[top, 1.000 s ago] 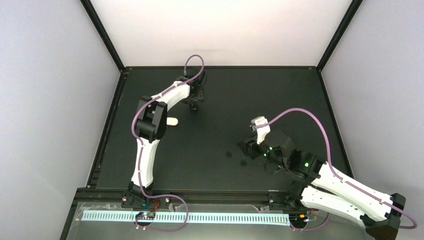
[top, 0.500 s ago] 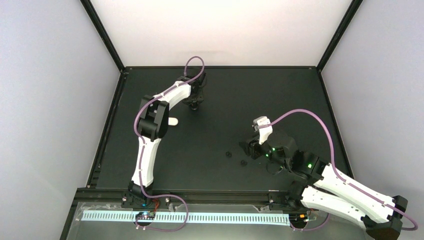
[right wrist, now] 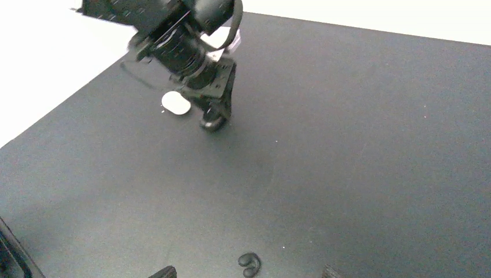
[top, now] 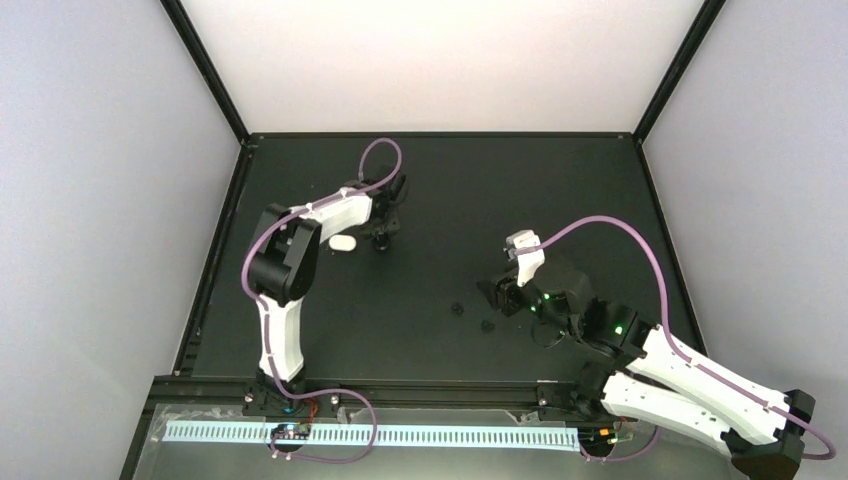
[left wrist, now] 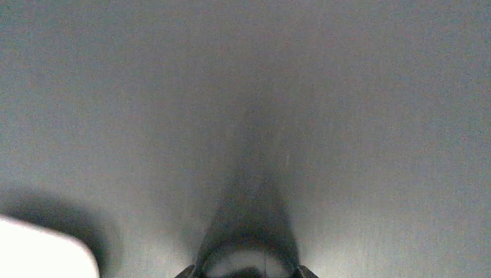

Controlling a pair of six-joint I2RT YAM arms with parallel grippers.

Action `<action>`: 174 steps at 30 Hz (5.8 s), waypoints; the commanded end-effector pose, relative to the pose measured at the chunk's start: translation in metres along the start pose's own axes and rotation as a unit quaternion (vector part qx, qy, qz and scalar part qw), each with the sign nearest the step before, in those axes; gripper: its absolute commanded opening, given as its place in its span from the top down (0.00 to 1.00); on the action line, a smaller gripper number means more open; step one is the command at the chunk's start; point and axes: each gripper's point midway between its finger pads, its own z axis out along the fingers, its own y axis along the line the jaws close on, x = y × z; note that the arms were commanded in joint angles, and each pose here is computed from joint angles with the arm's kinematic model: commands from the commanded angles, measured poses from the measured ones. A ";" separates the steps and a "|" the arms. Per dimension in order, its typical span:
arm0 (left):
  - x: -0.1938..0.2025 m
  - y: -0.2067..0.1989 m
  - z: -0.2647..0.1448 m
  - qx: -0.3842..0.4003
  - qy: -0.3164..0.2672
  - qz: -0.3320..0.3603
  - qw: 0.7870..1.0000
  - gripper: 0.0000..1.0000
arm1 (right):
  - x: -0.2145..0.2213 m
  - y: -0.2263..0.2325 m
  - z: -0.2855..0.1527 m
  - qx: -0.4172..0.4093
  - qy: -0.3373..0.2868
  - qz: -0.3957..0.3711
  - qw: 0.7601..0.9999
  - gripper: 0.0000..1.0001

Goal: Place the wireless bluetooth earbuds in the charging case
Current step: Move the charging case to the center of the board, then pick up the charging case at the center of the board.

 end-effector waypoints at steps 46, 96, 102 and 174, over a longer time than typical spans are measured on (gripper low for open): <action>0.071 0.120 -0.291 0.182 -0.383 -0.009 0.905 0.01 | 0.085 0.045 0.110 -0.011 0.160 0.051 0.986 0.23; 0.090 0.107 -0.265 0.232 -0.360 -0.026 0.903 0.01 | 0.136 0.058 0.227 0.066 0.276 -0.088 0.955 0.41; 0.091 0.105 -0.263 0.236 -0.355 -0.027 0.904 0.01 | 0.137 0.054 0.231 0.062 0.289 -0.093 0.951 0.47; 0.155 -0.080 -0.362 0.673 -0.160 0.138 0.709 0.35 | -0.018 0.095 0.005 -0.055 -0.014 -0.309 0.949 0.70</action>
